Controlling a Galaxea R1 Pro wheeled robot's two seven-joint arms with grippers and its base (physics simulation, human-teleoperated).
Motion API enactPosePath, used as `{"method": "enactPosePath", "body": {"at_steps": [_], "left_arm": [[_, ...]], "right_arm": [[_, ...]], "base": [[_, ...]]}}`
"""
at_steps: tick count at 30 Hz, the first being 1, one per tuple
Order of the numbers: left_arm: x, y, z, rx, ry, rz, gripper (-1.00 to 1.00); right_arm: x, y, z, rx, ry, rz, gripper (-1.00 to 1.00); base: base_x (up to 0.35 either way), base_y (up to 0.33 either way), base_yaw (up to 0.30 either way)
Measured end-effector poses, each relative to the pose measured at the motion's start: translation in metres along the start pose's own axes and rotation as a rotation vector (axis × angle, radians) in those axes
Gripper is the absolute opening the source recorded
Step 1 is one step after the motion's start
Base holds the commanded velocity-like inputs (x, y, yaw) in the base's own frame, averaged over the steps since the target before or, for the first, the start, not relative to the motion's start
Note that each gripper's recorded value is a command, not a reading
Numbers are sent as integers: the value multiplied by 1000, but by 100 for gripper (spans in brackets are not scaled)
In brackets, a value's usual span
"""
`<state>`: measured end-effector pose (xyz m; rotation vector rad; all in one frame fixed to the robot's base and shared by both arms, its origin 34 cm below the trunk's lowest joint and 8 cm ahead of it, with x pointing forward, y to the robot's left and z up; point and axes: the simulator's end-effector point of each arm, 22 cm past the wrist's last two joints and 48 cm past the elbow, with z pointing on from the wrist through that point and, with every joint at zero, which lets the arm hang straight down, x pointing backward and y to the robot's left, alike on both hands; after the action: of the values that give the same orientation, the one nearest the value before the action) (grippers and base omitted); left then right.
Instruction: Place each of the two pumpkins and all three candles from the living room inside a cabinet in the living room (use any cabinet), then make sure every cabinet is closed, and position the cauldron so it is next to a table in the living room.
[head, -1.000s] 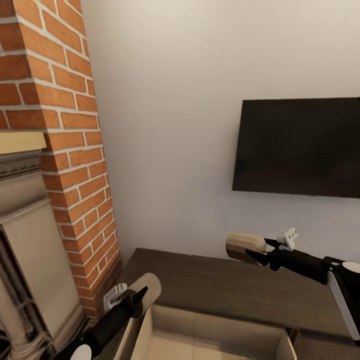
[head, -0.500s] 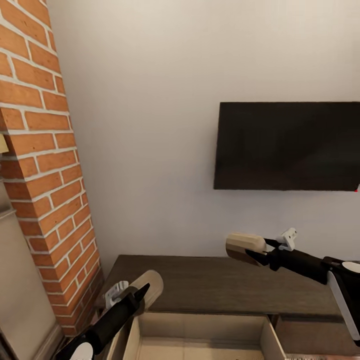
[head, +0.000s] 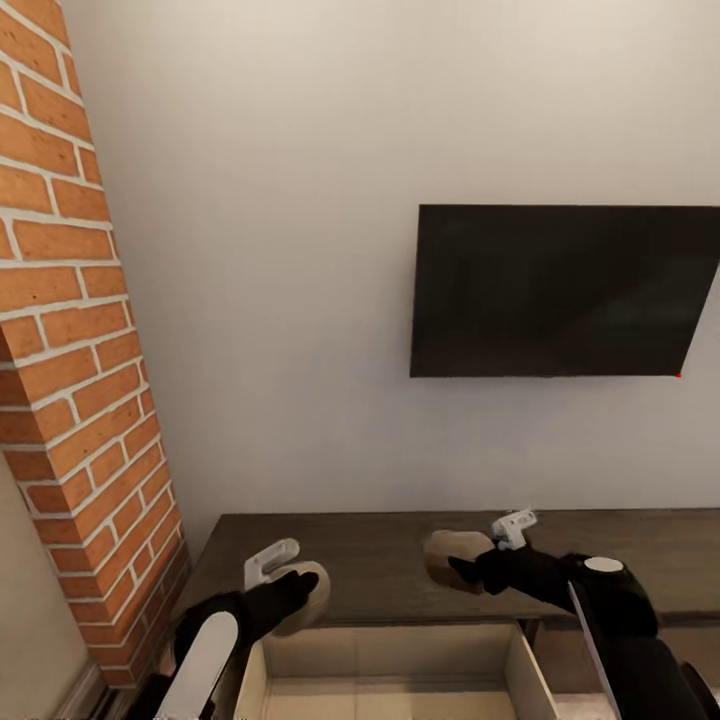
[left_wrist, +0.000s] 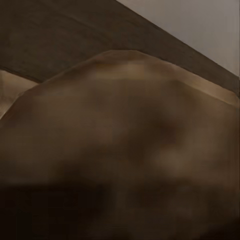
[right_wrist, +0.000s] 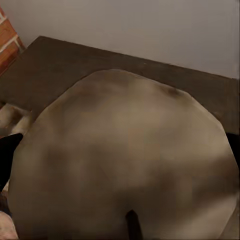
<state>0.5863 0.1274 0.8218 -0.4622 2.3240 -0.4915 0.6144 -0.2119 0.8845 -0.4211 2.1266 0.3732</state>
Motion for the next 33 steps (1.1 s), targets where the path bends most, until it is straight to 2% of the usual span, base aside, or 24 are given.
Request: {"method": "enactPosePath", "body": {"at_steps": [2,5,7,9,12,13,14,16,17,19,22,23,26,30,33], "left_arm": [[0,2,3,-26,3,15,-100],[5,5,10,-36,13,25,-100],[13,8,19,-49,34,27,-100],[20,12,31,-64,57,32,-100],[39,19,60,-122,105,93,-100],[45,24,83,-168,124,97,-100],[56,31,92,-190,154,104,-100],[60,32,99,-194,163,107,-100],[65,31,103,-185,179,109,-100],[69,32,107,-181,187,114,-100],[79,40,114,-188,208,118,-100],[86,43,123,-161,234,115,-100],[81,49,130,-160,222,117,-100],[76,66,142,-200,233,119,-100],[79,77,149,-238,265,122,-100]], "right_arm": [[24,0,4,26,104,36,-100],[30,0,8,31,114,35,-100],[43,0,16,43,147,26,-100],[63,6,30,46,202,16,-100],[104,22,62,53,301,27,-100],[120,36,86,81,353,27,-100],[135,56,98,28,390,86,-100],[140,50,112,70,405,49,-100],[139,47,132,99,406,35,-100],[138,40,150,135,401,15,-100],[140,48,171,132,395,37,-100],[148,59,181,113,421,57,-100],[152,56,190,112,449,52,-100],[148,53,200,111,408,37,-100],[146,39,201,170,396,21,-100]], "base": [[0,0,0],[0,0,0],[0,0,0],[0,0,0],[0,0,0],[0,0,0],[0,0,0],[0,0,0],[0,0,0],[0,0,0],[0,0,0],[0,0,0],[0,0,0],[0,0,0],[0,0,0]]}}
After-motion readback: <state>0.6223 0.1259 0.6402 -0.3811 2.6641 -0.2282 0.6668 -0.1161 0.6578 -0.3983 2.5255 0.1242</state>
